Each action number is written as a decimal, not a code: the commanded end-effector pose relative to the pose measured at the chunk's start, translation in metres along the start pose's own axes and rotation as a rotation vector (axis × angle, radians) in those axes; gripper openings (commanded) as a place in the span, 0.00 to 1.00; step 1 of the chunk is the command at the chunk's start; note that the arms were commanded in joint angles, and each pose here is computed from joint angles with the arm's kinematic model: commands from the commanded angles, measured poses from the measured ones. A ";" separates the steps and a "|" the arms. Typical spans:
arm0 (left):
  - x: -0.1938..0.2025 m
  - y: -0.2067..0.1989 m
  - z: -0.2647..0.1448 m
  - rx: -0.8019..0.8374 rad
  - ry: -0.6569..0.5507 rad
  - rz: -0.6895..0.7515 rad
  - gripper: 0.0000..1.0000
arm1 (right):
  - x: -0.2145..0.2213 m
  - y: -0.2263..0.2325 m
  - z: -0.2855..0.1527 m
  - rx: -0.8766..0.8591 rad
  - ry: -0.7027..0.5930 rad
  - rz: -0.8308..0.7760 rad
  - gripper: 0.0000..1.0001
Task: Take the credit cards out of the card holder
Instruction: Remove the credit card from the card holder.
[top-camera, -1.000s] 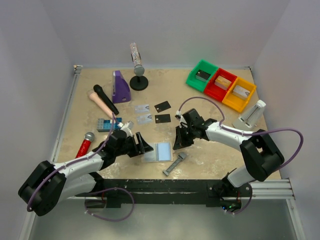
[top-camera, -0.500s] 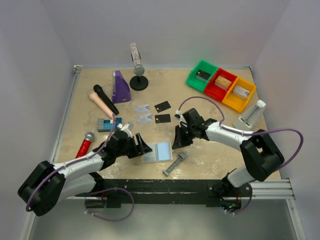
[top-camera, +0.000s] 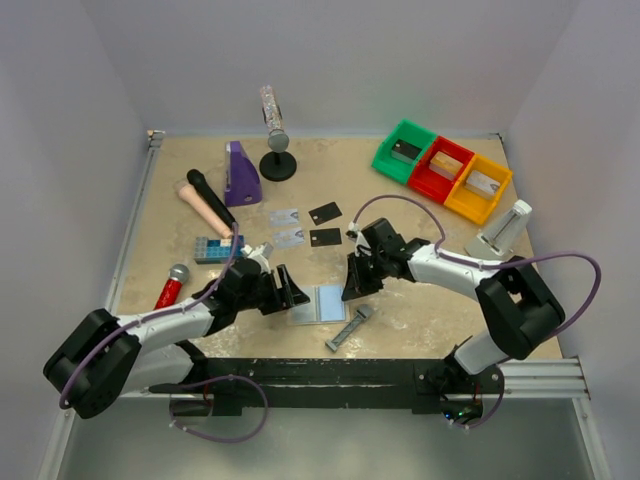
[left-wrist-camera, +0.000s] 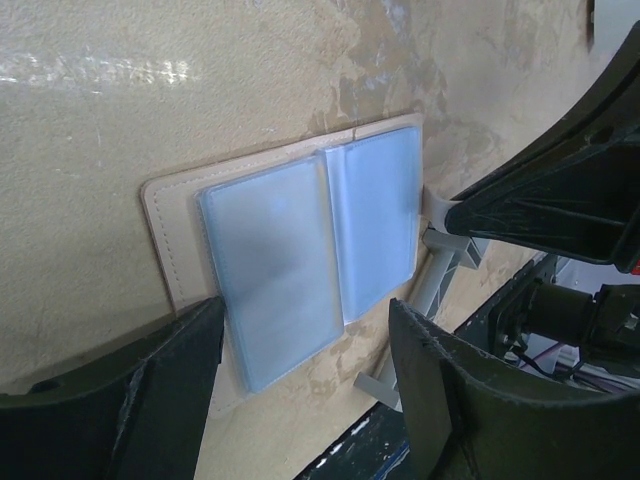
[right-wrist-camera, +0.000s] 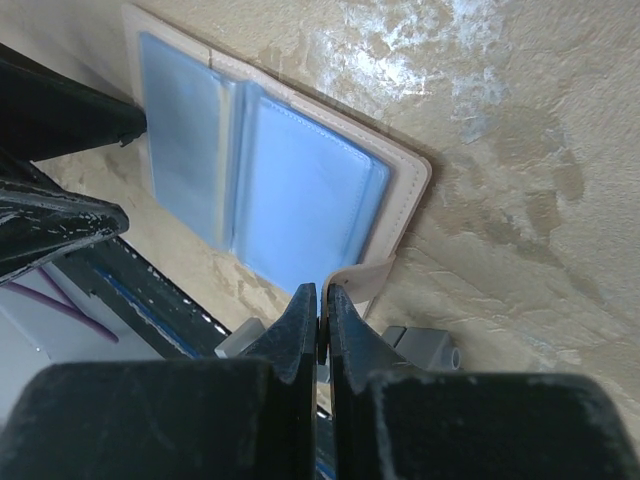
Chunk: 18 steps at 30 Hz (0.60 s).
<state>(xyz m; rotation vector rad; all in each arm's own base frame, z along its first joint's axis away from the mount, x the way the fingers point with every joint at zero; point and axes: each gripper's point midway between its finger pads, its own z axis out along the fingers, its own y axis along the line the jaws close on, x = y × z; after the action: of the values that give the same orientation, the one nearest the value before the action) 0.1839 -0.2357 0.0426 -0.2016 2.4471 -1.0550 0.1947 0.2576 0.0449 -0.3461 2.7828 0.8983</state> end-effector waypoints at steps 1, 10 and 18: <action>-0.013 -0.034 0.002 0.110 -0.020 0.025 0.71 | -0.006 0.014 0.002 -0.055 -0.011 -0.015 0.00; -0.014 -0.045 0.006 0.147 0.000 0.035 0.71 | -0.006 0.016 0.003 -0.055 -0.004 -0.020 0.00; -0.015 -0.056 0.005 0.183 0.007 0.049 0.71 | -0.006 0.015 0.003 -0.048 0.001 -0.021 0.00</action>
<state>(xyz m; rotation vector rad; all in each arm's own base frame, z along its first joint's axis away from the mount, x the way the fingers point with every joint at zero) 0.1874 -0.2537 0.0540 -0.1450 2.4298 -1.1483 0.1902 0.2607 0.0399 -0.3561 2.8064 0.9140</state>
